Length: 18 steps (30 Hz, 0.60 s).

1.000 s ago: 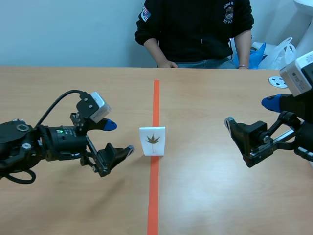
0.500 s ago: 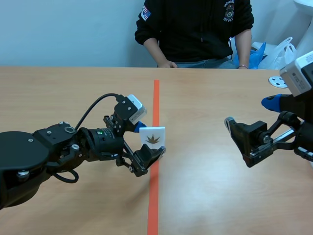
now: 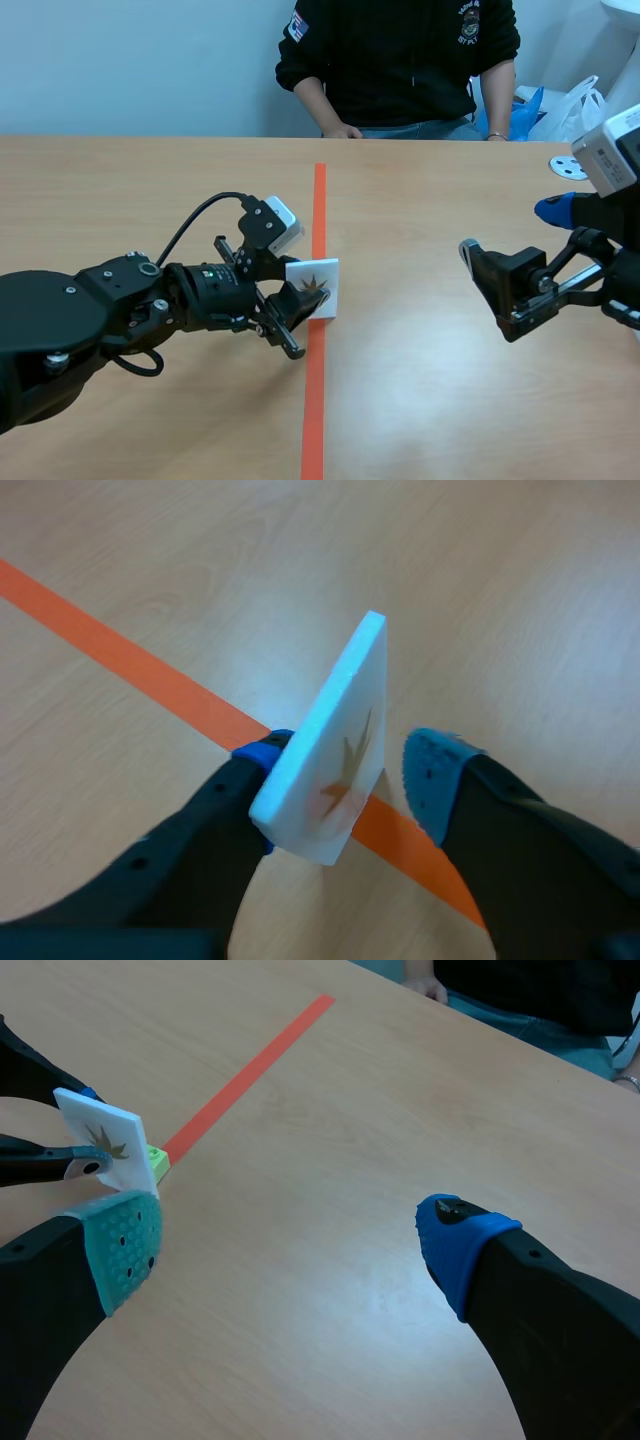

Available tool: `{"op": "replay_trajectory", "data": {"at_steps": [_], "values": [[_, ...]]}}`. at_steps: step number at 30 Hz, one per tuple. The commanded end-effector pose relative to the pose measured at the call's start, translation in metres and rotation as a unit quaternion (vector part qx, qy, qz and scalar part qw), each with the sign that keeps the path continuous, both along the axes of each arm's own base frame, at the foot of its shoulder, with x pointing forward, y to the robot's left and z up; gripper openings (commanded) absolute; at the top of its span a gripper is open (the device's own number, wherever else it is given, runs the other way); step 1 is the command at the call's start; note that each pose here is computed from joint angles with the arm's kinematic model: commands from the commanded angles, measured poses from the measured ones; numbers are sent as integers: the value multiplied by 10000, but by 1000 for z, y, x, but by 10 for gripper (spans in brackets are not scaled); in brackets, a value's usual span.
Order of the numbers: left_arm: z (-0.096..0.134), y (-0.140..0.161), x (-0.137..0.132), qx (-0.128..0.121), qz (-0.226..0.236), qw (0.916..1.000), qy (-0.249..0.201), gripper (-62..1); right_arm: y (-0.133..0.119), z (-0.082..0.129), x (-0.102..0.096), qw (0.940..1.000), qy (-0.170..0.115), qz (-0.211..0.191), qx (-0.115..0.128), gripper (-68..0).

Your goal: Sort the leaf by its shape. The table is split by an orange tape line. A compound leaf with several leaflets goes to the left side, a simple leaf with one blade goes to the right side. Return to the home posture when a red brick is placed on the table.

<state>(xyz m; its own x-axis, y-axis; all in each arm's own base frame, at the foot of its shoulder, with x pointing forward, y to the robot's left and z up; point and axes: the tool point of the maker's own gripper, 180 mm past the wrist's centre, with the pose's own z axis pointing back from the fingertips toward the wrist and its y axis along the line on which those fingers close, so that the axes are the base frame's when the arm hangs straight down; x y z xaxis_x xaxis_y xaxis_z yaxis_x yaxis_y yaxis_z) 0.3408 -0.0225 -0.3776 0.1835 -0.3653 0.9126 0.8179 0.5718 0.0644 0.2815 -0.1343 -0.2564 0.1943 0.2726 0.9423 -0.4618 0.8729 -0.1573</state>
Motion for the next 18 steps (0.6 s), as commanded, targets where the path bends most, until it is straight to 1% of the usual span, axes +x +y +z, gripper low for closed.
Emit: {"op": "replay_trajectory", "data": {"at_steps": [1, 4, 9, 12, 14, 16, 18], "values": [[16, -4, 10, -185, 15, 9997, -186, -420, 1, 16, 6, 9997, -258, 33, -12, -157], [17, -4, 10, -220, 13, 9995, -207, -480, 1, 16, 6, 9997, -258, 33, -14, -157], [19, -5, 9, -277, -2, 9994, -227, -543, 1, 16, 6, 9997, -258, 33, -14, -157], [20, -6, 9, -297, -2, 9993, -237, -546, 1, 16, 6, 9996, -271, 33, -9, -157], [22, -6, 11, -371, 36, 9990, -227, -545, 1, 16, 6, 9996, -273, 33, -12, -157], [29, -5, 14, -535, 152, 9982, -230, -545, 0, 16, 6, 9996, -281, 40, -59, -157], [39, 0, 20, -720, 362, 9965, -214, -545, 0, 16, 6, 9996, -280, 41, -66, -157]]}}
